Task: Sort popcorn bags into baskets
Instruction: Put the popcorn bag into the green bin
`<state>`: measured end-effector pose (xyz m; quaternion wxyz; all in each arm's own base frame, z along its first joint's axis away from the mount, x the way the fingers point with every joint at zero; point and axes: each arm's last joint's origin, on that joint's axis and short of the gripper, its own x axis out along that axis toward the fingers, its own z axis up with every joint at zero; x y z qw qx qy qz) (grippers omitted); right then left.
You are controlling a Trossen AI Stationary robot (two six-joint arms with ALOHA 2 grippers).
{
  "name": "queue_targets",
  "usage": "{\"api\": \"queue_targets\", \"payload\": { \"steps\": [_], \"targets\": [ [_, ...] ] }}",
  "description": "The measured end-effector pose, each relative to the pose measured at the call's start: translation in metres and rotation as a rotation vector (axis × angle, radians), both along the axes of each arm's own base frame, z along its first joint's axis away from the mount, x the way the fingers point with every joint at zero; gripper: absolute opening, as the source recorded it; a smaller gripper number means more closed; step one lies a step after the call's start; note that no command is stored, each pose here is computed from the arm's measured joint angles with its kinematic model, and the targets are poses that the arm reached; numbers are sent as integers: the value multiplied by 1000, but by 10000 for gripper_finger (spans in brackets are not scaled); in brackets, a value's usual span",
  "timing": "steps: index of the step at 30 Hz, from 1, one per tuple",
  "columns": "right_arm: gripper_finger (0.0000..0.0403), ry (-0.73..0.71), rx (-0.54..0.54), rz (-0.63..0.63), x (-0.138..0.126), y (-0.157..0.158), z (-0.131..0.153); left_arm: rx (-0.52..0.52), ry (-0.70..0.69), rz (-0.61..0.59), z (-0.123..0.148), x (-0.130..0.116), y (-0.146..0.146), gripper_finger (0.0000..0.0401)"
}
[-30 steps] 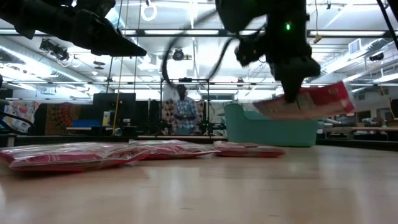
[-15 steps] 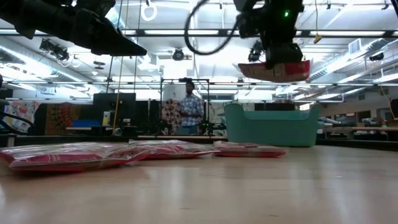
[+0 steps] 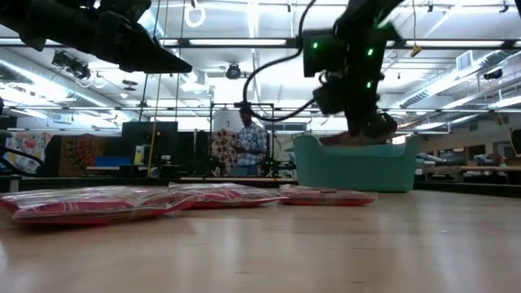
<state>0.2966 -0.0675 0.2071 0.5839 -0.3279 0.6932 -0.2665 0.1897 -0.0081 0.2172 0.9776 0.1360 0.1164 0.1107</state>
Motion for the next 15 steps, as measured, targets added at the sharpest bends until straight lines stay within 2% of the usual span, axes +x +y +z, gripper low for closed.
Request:
{"api": "queue_targets", "payload": {
  "steps": [3, 8, 15],
  "targets": [
    [10, 29, 16, 26, 1, -21, -7, 0, 0, 0, 0, 0, 0, 130],
    [12, -5, 16, 5, 1, -54, -5, 1, 1, 0, 0, 0, 0, 130],
    [46, -31, 216, 43, -6, -80, -6, 2, 6, 1, 0, 0, 0, 130]
  ]
}}
